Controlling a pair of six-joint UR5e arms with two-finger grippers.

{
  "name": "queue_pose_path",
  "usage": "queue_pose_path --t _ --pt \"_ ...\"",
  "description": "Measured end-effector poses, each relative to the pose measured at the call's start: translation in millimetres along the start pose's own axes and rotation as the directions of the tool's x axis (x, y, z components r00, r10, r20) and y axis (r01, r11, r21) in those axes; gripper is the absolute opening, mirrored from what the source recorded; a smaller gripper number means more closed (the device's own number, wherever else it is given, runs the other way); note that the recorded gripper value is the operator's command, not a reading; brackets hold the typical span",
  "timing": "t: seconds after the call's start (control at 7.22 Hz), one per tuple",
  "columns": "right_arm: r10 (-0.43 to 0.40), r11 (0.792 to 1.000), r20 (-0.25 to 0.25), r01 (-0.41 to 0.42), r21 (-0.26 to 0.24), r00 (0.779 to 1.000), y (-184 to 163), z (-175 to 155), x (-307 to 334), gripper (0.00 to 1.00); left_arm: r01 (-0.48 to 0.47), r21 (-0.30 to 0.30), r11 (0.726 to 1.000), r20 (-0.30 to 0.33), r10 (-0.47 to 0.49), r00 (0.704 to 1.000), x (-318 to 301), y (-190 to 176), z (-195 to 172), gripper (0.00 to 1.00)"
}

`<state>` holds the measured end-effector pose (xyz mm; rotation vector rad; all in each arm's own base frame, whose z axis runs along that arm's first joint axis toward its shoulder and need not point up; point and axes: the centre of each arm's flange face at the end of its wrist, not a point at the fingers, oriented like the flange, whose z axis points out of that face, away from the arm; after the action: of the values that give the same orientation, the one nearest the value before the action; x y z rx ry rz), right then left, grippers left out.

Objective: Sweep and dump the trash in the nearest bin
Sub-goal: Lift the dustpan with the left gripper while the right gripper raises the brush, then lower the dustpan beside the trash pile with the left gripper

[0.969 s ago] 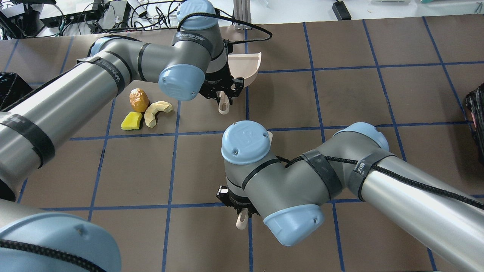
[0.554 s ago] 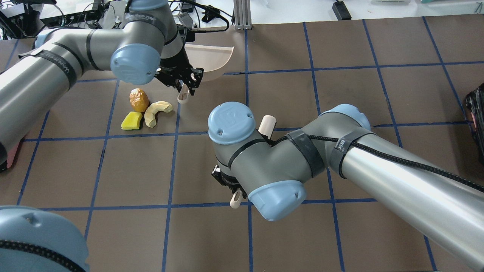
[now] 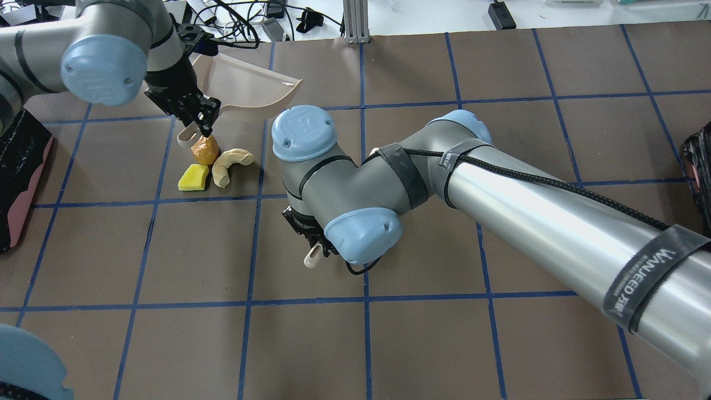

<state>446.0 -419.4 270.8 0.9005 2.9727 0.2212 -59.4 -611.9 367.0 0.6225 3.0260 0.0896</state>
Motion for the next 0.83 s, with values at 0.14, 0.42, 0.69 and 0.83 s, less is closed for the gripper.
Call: queue_pose_path --t 0.14,0.42,0.69,0.83 --pt "0.018 1.0 0.01 -0.018 -0.007 1.0 -2 -1 -12 0.0 -0.063 -0.005 0.998 -0.004 0.063 0.998 -24 15 -3 0.0" --pt "0.036 0.999 0.018 -0.035 -0.013 0.999 -4 0 -26 0.0 -0.196 -0.018 0.98 0.004 0.196 0.981 -54 33 -6 0.0" --pt "0.037 0.999 0.016 -0.037 -0.014 0.999 -3 3 -29 0.0 -0.344 -0.026 0.939 -0.009 0.344 0.939 -87 54 -3 0.0" --pt "0.035 0.999 0.015 -0.034 -0.014 0.999 -2 4 -30 0.0 -0.395 -0.027 0.918 -0.023 0.395 0.919 -104 65 3 0.0"
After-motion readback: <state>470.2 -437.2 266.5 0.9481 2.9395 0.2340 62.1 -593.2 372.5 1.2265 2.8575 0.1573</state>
